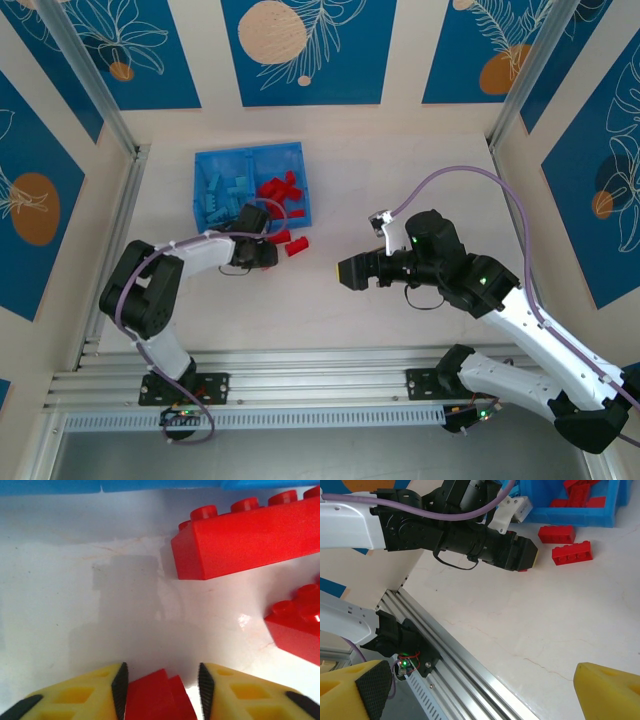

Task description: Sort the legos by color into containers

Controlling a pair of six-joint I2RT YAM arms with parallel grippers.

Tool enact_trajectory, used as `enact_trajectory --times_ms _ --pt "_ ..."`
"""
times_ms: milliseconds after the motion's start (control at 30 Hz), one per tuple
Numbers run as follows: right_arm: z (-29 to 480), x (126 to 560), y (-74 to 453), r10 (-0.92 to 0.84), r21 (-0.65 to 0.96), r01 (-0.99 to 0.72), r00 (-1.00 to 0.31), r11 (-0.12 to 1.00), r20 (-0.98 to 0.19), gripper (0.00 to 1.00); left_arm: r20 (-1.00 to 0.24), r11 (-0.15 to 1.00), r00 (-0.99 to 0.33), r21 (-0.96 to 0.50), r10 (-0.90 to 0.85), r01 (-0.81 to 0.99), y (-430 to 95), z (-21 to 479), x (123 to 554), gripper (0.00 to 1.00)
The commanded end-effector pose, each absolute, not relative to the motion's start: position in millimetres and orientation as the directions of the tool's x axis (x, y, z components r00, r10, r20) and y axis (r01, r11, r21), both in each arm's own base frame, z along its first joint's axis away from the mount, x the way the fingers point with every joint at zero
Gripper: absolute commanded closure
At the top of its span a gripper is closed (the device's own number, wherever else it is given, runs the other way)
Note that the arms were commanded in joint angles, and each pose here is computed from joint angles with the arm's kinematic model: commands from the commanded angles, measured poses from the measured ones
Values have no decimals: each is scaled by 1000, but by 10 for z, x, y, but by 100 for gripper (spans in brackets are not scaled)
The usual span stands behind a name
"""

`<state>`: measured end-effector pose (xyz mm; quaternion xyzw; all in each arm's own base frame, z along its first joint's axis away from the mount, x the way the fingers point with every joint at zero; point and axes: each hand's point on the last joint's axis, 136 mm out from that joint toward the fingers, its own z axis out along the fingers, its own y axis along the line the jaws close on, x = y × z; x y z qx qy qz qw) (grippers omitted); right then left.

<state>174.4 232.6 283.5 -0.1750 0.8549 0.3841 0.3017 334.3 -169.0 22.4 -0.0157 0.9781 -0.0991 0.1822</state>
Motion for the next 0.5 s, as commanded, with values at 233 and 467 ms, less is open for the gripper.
enact_trajectory --times_ms 233,467 --pt "2767 1721 2362 -69 586 -495 -798 641 -599 5 -279 973 -959 -231 -55 12 -1715 254 2949 78" --pt "2771 1745 2393 -60 597 -485 -805 638 -590 5 -456 961 -890 -251 -15 112 -1873 1205 2973 91"
